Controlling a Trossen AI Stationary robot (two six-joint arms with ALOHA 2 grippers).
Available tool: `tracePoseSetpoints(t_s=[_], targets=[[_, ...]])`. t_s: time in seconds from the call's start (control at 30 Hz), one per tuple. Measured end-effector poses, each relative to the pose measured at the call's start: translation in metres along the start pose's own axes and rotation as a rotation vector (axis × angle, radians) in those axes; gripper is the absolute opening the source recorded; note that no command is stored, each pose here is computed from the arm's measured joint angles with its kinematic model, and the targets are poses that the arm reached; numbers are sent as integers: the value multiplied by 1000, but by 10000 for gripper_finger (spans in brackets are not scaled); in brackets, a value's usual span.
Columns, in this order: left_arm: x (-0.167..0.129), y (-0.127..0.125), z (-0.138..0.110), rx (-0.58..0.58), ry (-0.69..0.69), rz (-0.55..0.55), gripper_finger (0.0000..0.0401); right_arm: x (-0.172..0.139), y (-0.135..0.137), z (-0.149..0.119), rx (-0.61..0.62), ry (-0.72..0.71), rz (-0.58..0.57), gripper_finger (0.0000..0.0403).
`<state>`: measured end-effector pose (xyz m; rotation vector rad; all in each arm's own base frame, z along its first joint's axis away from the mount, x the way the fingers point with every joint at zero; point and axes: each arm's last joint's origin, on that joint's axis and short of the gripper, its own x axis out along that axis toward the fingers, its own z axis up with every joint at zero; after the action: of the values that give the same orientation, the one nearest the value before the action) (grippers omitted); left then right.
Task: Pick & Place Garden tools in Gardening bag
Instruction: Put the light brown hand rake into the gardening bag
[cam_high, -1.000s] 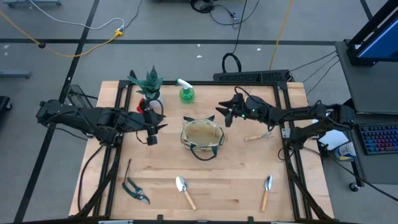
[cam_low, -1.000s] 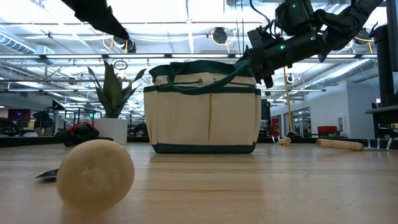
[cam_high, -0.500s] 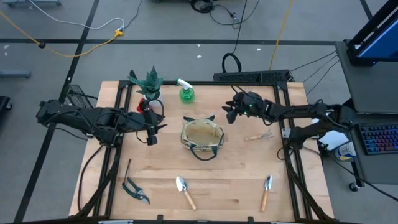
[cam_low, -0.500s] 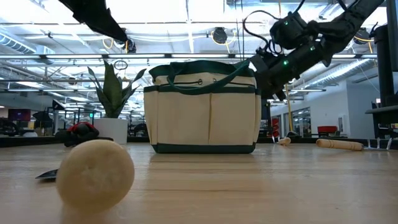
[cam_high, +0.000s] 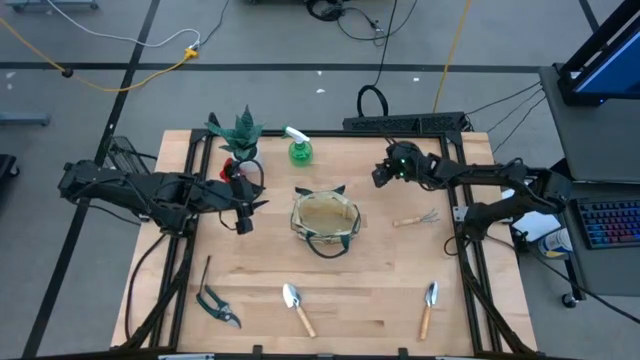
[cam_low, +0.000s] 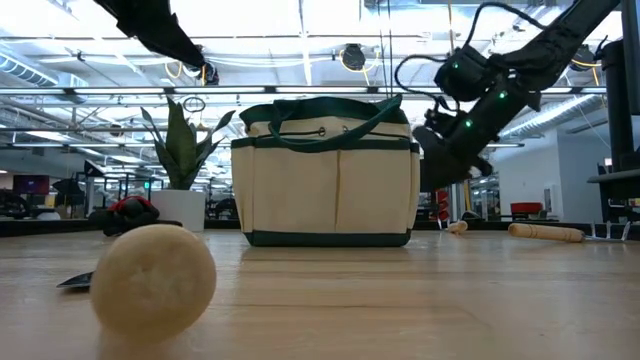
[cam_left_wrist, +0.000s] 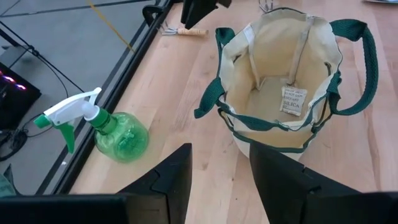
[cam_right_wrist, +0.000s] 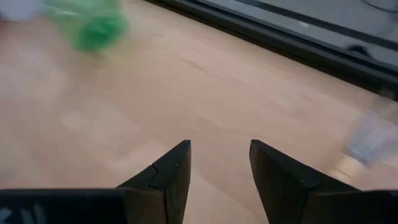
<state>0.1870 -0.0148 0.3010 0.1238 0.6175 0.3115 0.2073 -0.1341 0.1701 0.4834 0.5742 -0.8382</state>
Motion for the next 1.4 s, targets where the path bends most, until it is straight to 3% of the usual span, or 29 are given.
tracePoseSetpoints(t_s=[0.27,0.6,0.87,1.1,1.4], targets=[[0,0,0,-30,0,0,168,1,-16,-6,118,86,-108,155],[0,0,0,-30,1,0,168,1,-24,-4,138,24,-259,155],[0,0,0,-33,1,0,168,1,-24,-6,182,26,-263,155],[0,0,0,-37,0,0,168,3,-30,-23,235,41,-274,155],[0,0,0,-38,0,0,168,5,-30,-28,274,-3,-196,155]])
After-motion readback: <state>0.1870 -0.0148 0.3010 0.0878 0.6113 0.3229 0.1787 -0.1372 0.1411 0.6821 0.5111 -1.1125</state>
